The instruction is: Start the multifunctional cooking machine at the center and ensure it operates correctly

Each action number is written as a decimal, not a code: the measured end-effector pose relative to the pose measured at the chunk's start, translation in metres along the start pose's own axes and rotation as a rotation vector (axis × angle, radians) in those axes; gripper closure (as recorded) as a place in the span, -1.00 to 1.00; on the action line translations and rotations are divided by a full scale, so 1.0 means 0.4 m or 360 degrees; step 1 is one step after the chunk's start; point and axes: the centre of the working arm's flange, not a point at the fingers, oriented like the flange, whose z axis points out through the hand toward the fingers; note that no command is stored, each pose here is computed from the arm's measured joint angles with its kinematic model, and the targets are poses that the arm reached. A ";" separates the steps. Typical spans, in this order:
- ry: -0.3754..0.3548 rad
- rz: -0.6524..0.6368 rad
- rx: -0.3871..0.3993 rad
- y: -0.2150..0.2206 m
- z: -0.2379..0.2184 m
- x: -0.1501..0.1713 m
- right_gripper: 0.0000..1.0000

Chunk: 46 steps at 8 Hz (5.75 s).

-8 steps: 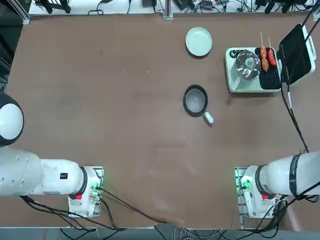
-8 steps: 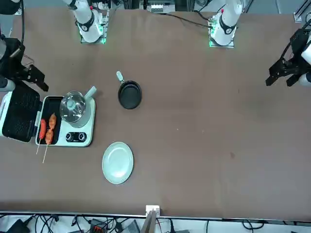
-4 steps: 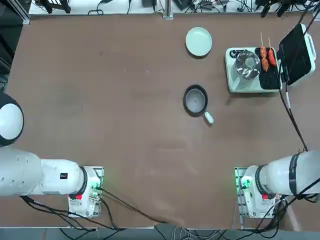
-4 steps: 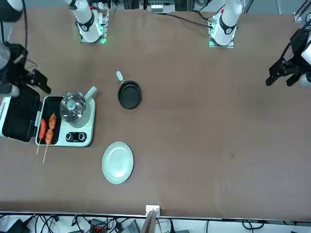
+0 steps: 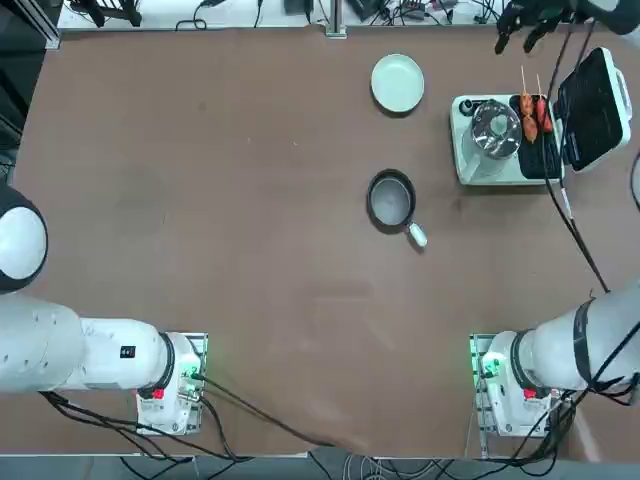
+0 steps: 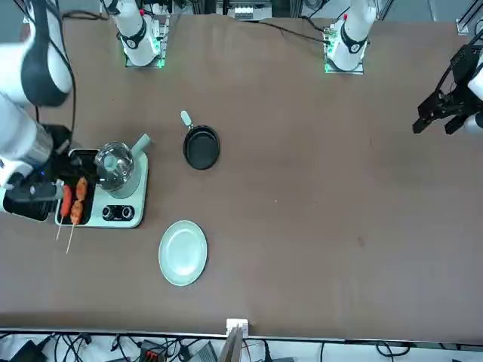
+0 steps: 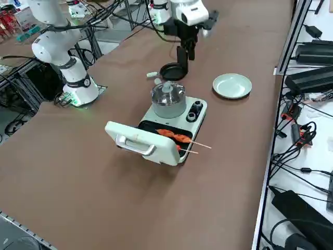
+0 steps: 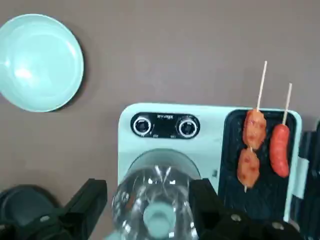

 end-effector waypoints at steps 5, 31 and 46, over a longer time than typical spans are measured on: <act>-0.0008 0.0193 0.0037 -0.007 0.162 0.046 -1.00; -0.0121 0.0880 -0.0016 -0.070 0.490 0.068 0.01; -0.0079 0.0458 -0.0183 -0.125 0.488 0.067 0.15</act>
